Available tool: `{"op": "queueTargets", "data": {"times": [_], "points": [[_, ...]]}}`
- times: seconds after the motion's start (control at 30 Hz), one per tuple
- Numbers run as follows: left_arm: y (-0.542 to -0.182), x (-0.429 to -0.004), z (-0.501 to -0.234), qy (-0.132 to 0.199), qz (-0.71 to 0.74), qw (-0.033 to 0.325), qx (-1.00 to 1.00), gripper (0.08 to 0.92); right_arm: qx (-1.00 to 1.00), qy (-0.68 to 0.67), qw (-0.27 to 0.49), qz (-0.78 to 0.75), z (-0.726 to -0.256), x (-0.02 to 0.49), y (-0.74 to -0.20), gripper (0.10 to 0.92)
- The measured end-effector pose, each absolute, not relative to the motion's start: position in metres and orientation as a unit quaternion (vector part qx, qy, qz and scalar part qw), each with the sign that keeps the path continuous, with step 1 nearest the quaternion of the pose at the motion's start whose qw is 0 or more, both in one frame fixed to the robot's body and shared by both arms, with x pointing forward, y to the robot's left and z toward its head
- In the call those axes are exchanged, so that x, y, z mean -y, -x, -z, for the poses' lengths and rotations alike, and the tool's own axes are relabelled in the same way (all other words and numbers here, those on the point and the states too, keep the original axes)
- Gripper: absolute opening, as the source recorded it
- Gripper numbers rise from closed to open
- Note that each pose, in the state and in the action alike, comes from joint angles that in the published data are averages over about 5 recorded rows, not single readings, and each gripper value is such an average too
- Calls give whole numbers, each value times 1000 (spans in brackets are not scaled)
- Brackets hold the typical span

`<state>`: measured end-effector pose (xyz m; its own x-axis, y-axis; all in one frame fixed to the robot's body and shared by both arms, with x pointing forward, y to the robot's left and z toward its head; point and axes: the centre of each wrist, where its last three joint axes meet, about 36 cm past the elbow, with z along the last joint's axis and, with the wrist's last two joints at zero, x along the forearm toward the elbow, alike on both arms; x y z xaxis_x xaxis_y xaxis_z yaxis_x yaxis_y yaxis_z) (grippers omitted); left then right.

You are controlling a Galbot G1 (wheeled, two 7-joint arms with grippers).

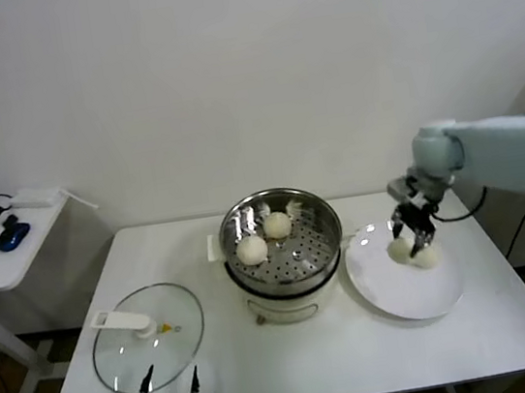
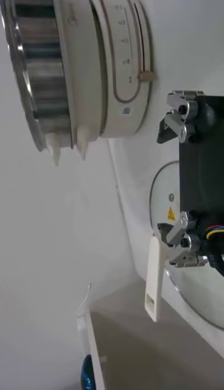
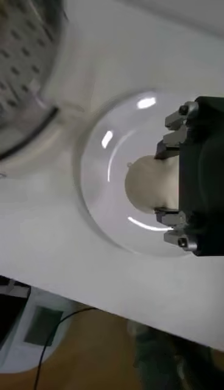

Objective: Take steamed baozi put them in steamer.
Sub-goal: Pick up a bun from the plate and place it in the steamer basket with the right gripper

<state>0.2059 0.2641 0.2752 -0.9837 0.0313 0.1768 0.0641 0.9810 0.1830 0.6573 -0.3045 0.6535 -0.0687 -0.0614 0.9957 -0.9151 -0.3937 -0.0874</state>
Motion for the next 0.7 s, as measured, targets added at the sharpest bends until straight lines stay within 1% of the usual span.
{"op": "queueTargets", "data": {"times": [0.17,0.33,0.5,0.7], "points": [[-207,-263,-276,26,96,85,991,823,389,-600,274,-643,-718,272,-650,560],[-207,-262,-277,23,96,81,992,823,341,-620,183,-683,-749,228,-637,560],[-207,-262,-276,18,95,78,992,823,283,-638,100,-709,-751,186,-628,560],[-208,-261,-276,15,93,77,993,823,212,-657,28,-723,-722,148,-629,561]]}}
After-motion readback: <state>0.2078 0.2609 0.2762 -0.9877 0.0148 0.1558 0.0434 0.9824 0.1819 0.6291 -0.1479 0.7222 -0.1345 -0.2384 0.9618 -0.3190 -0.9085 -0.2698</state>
